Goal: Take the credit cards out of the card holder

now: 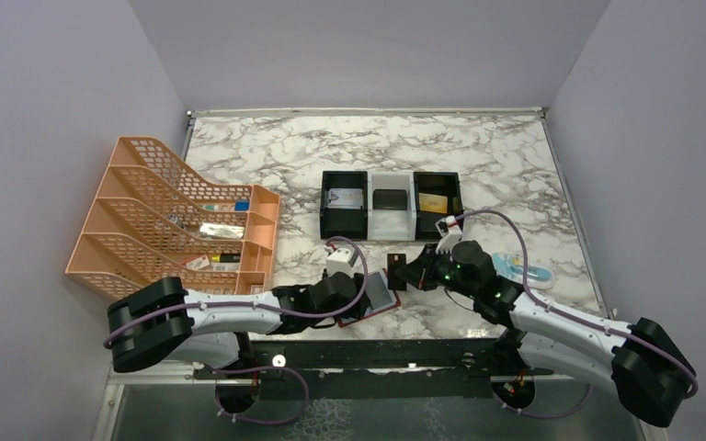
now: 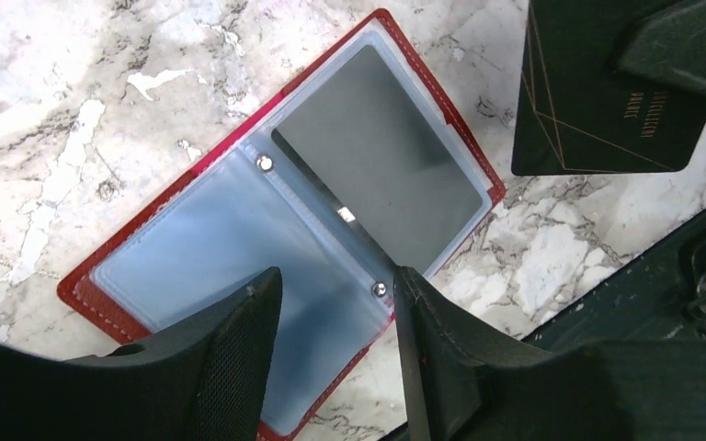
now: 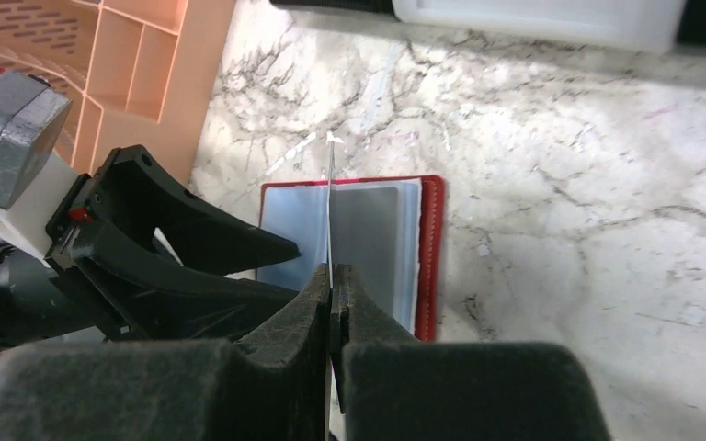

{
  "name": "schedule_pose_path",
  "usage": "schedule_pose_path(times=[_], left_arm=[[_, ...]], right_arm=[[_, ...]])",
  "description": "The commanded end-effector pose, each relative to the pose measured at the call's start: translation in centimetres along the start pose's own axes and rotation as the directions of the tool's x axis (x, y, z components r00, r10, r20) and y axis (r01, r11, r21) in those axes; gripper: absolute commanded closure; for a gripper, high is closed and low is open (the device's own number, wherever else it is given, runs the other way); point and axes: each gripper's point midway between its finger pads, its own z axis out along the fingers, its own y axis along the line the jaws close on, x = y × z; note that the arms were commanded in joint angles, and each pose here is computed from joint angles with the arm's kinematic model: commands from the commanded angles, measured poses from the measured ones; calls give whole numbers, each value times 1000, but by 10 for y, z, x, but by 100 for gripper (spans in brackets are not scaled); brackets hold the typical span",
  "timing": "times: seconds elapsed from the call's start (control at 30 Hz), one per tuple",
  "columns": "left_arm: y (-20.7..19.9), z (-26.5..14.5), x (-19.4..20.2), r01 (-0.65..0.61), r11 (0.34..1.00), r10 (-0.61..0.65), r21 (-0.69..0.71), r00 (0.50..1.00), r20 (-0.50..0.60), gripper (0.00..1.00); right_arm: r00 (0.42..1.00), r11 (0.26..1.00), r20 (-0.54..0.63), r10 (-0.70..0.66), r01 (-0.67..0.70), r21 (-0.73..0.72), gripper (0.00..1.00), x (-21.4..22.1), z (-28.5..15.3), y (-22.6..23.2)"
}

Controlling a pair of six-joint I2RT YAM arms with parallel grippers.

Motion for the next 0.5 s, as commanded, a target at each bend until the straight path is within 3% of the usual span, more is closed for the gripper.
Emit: schedule_pose_path(times=[0.0, 0.23, 0.37, 0.47], left_arm=[[18, 5, 1, 0, 992, -2, -126, 1000, -13, 50], [33, -5, 10, -32, 988, 27, -149, 999, -41, 48], [21, -13, -6, -61, 992, 59, -115, 998, -15, 38], [9, -20, -26, -94, 990, 95, -105, 995, 9, 26]], right_arm=[[983, 988, 109, -145, 138, 72, 99, -22, -6, -12], [877, 929, 306, -370, 356, 105, 99, -72, -28, 4], [766, 849, 371, -525, 504, 160, 99, -95, -37, 12], [674, 754, 350, -651, 629, 189, 99, -103, -37, 18]])
